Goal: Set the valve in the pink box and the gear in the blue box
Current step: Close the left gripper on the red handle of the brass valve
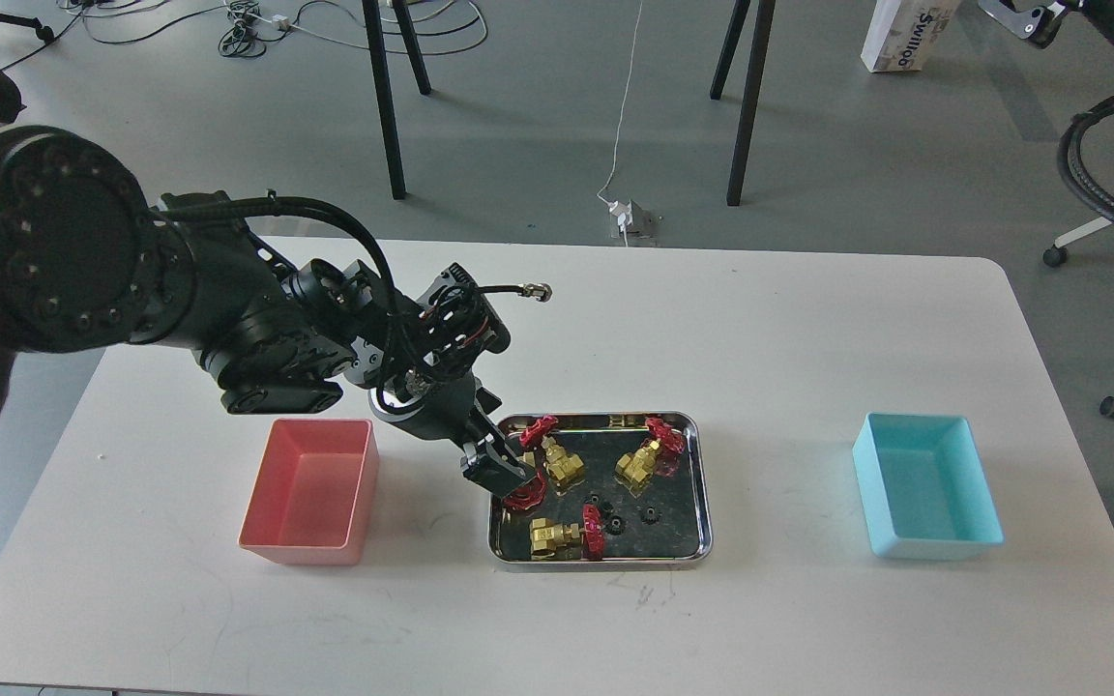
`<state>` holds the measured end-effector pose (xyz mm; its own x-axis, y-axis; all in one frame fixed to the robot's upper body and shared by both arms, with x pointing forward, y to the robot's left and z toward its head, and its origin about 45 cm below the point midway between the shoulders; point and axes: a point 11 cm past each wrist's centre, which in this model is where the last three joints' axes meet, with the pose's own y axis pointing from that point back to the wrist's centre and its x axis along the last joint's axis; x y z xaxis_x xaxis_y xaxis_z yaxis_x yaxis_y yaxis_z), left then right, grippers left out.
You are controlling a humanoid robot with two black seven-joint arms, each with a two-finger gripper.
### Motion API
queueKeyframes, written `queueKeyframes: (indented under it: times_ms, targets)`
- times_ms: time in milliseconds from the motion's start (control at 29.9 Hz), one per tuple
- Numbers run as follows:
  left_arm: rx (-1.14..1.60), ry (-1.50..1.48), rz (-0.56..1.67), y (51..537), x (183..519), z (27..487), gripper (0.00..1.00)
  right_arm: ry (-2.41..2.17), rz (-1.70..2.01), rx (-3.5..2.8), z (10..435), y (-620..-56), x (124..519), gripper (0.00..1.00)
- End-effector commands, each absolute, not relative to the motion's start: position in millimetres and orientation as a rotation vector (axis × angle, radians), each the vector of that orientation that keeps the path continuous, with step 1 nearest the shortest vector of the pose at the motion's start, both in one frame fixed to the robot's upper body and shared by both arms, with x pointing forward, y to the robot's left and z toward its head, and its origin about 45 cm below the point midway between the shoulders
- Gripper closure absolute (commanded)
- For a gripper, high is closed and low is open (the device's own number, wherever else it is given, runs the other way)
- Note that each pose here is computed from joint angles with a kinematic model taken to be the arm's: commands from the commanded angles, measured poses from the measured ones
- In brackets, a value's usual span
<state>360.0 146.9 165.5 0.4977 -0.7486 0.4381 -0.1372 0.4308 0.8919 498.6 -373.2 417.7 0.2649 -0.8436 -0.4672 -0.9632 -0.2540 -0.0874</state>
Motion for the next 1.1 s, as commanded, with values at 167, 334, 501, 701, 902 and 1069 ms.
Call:
queueKeyframes:
  times_ms: [167,334,501,701,902,1069]
  targets:
    - [1.043,-0.994,-0.442,146,354,146,0.03,1.663,0.484,-2.182,410,-375,498,0.00]
    - [1.035,-0.999,-0.420,149,354,135,0.07,1.677,0.502,-2.178,402,-377,497,0.00]
    - [1.035,-1.003,-0.413,151,355,131,0.15,1.683,0.510,-2.178,397,-378,496,0.00]
    - [1.034,-0.998,-0.412,152,353,129,0.26,1.686,0.513,-2.176,396,-379,496,0.00]
    - [1.033,-0.994,-0.410,153,352,124,0.36,1.696,0.522,-2.170,393,-380,495,0.00]
    - [1.035,-1.015,-0.402,154,357,124,0.44,1.700,0.527,-2.169,390,-381,495,0.00]
